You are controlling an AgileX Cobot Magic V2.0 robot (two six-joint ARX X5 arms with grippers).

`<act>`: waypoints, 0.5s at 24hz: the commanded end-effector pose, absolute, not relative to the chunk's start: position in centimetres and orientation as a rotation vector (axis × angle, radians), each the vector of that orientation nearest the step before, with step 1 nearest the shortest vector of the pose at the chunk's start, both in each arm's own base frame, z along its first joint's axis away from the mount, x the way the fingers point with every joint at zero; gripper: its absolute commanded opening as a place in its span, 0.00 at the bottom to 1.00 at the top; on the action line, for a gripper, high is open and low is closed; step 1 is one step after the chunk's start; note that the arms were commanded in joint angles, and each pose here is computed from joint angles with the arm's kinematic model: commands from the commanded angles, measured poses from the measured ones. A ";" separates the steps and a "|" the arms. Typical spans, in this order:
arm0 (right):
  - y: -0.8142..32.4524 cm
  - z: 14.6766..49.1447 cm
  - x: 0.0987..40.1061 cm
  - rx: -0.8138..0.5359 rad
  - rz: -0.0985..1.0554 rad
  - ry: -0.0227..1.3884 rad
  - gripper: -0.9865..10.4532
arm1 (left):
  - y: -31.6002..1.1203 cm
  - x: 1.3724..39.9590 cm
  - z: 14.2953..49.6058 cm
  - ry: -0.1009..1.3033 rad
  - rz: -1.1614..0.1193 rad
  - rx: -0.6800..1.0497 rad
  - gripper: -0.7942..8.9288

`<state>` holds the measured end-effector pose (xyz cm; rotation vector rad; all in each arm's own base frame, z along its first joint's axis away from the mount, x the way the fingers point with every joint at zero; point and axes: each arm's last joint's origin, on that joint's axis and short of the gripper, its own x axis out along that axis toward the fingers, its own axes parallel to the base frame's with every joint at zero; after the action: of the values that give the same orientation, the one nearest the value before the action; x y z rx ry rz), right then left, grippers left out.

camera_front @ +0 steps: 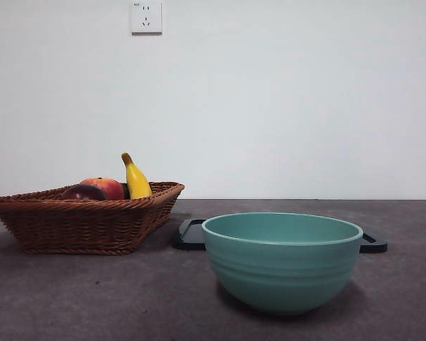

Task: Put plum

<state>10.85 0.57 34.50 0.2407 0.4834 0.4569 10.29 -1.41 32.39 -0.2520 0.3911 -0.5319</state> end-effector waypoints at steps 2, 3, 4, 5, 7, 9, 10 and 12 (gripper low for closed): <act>0.9 35.4 11.5 0.175 0.516 0.559 0.09 | -1.7 11.3 33.2 0.453 -0.608 -0.217 0.09; 1.1 35.5 11.6 0.166 0.532 0.586 0.09 | -1.8 11.4 33.3 0.479 -0.625 -0.214 0.09; 1.2 35.5 11.7 0.158 0.548 0.618 0.09 | -1.8 11.6 33.3 0.502 -0.639 -0.214 0.09; 1.4 35.4 11.8 0.149 0.566 0.648 0.09 | -1.9 11.7 33.4 0.522 -0.649 -0.213 0.09; 1.7 35.2 12.0 0.136 0.597 0.694 0.09 | -2.0 11.8 33.3 0.555 -0.668 -0.213 0.09; 2.2 34.8 12.1 0.118 0.633 0.749 0.09 | -2.2 11.6 32.9 0.598 -0.688 -0.212 0.09; 2.5 34.6 12.1 0.108 0.646 0.762 0.09 | -2.2 11.5 32.8 0.611 -0.692 -0.208 0.09; 2.8 34.6 12.2 0.090 0.673 0.770 0.09 | -2.2 11.5 32.7 0.614 -0.696 -0.199 0.09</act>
<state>12.09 2.75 34.13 0.1154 0.7904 0.6652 11.43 -2.18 32.08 -0.2290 0.6452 -0.6803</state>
